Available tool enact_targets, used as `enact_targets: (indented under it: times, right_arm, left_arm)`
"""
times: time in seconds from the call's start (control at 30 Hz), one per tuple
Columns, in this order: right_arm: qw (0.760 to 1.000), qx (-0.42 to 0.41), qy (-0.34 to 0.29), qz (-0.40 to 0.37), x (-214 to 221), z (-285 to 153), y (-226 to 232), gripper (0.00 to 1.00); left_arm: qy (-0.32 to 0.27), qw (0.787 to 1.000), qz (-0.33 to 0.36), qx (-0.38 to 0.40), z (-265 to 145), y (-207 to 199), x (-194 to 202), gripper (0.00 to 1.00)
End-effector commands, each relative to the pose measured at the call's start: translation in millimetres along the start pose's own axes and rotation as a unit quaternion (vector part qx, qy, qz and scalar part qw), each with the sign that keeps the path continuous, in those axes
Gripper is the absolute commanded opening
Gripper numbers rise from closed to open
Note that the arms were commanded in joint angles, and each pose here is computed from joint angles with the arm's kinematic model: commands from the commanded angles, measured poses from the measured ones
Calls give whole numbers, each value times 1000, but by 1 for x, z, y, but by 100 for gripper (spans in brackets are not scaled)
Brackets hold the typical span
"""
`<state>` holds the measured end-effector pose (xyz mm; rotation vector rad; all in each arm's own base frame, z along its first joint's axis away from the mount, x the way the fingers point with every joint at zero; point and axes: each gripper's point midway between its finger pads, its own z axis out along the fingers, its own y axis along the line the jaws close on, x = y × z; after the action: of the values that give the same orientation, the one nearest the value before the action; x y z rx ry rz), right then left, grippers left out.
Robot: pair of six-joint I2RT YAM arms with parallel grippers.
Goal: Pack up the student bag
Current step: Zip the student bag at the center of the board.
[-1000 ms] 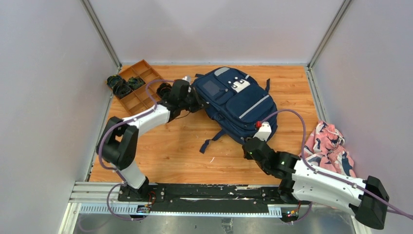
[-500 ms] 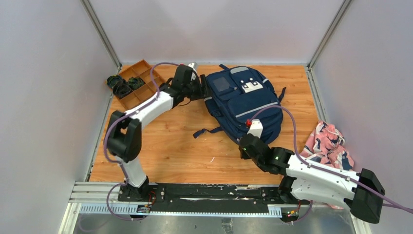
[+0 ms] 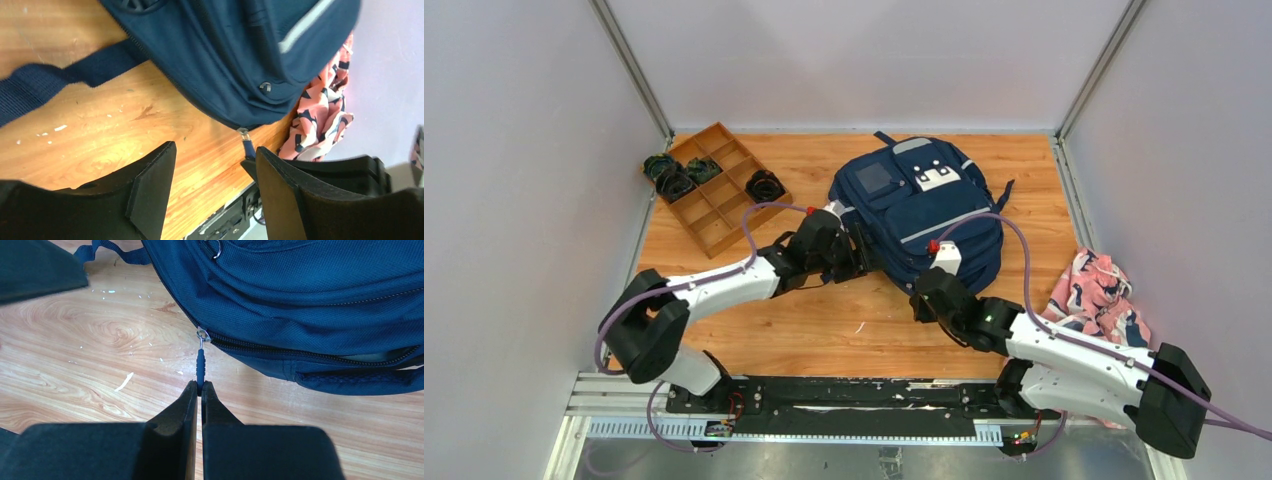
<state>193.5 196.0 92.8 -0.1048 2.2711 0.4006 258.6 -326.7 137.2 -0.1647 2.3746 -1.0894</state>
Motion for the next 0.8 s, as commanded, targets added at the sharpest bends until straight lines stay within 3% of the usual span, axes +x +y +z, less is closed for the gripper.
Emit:
enact_targets:
  times: [0.0,0.23,0.43,0.53,0.63,0.77]
  right_arm:
    - [1000,-16,-16,11,-11,-3,5,0]
    - [1000,-16,-9,11,-9,-2,6,0]
    - [1000,-16,-12,9,-10,-3,6,0]
    - [1000,-5,-10,2,-9,-4,1,0]
    - [1000,17,-2,-9,-5,-8,-12,0]
    - [1000,24,2,-14,5,-14,-25,0]
  left_arm:
    - [-22,995,-93,17,22,-5,-1,65]
    - [-18,989,-142,23,58,10,10,65]
    - [-28,990,-137,34,72,11,6,62]
    - [-40,988,-141,43,75,12,2,43]
    - [-59,986,-147,54,67,16,-14,2]
    - [-91,984,-141,56,45,36,-51,0]
